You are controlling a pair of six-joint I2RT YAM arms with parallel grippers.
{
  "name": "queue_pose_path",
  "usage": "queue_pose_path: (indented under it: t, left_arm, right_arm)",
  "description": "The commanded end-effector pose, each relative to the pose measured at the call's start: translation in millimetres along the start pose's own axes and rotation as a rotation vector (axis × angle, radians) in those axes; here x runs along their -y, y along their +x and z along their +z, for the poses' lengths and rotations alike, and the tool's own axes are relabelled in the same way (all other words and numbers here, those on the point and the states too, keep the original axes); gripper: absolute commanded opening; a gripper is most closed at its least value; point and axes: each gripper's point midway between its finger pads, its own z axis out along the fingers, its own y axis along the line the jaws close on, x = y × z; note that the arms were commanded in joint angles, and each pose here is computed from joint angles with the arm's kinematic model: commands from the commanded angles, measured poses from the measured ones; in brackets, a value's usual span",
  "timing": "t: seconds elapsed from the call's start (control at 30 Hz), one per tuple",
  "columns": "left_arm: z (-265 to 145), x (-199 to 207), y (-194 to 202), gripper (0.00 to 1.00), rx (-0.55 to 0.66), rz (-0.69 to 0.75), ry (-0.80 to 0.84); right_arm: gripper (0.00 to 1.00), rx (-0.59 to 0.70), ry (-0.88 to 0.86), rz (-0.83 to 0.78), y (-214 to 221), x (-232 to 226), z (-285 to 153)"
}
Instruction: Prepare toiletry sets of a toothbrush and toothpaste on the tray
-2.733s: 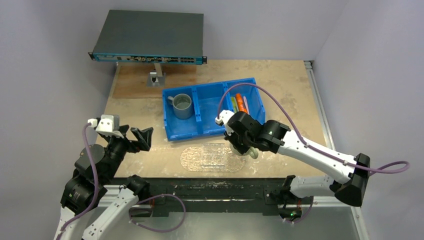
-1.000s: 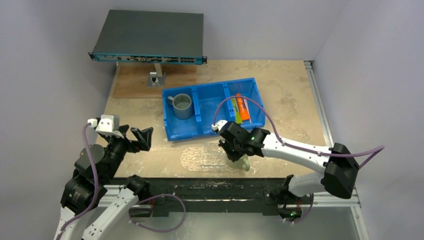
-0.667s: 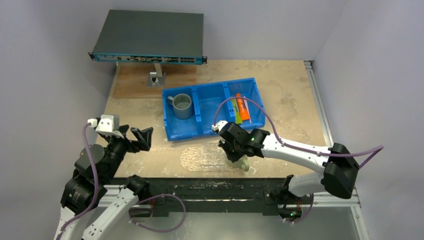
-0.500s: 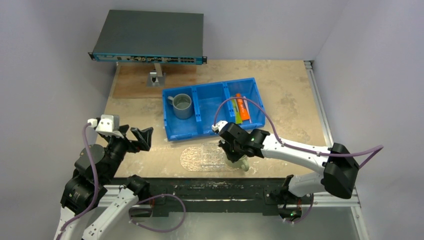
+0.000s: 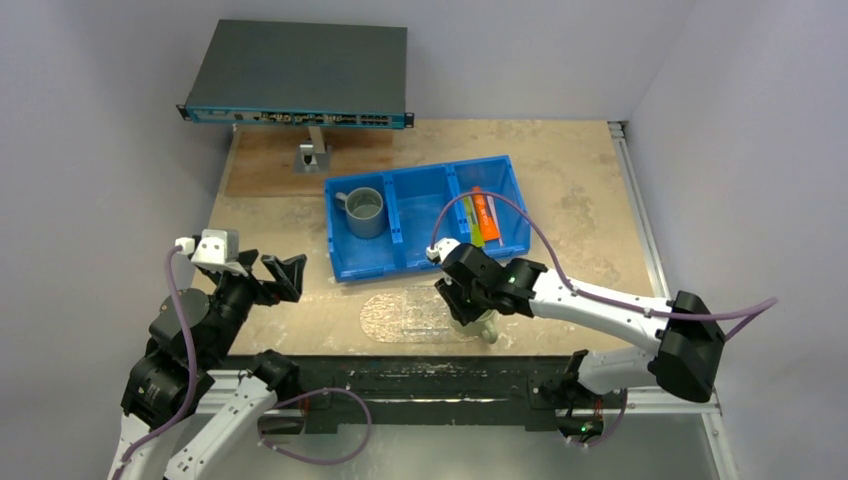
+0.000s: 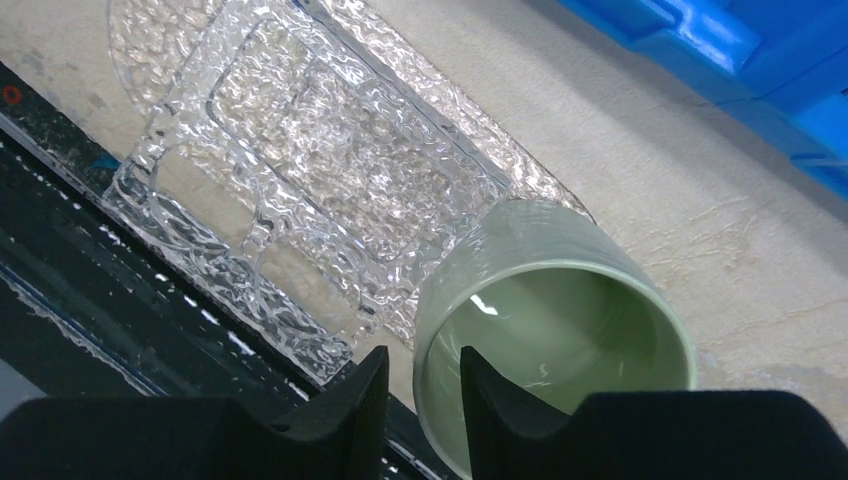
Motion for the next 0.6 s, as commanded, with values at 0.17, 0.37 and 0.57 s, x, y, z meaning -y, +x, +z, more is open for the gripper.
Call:
queue_pose_path:
  t: [0.17, 0.37, 0.57]
  left_arm:
    - [13.0, 11.1, 5.3, 1.00, -0.042, 0.015, 0.038]
    - [23.7, 23.6, 13.5, 1.00, -0.108, 0.020, 0.082]
    - [32.8, 47.7, 18.5, 1.00, -0.196, -0.003, 0.173]
  right_arm:
    - [0.40, 0.140, 0.034, 0.011, -41.6, 3.5, -39.1]
    - [0.45, 0.279, 0.015, 0.024, -77.2, -0.7, -65.5]
    - [0.51, 0.429, -0.019, 0.013, -114.5, -7.2, -89.1]
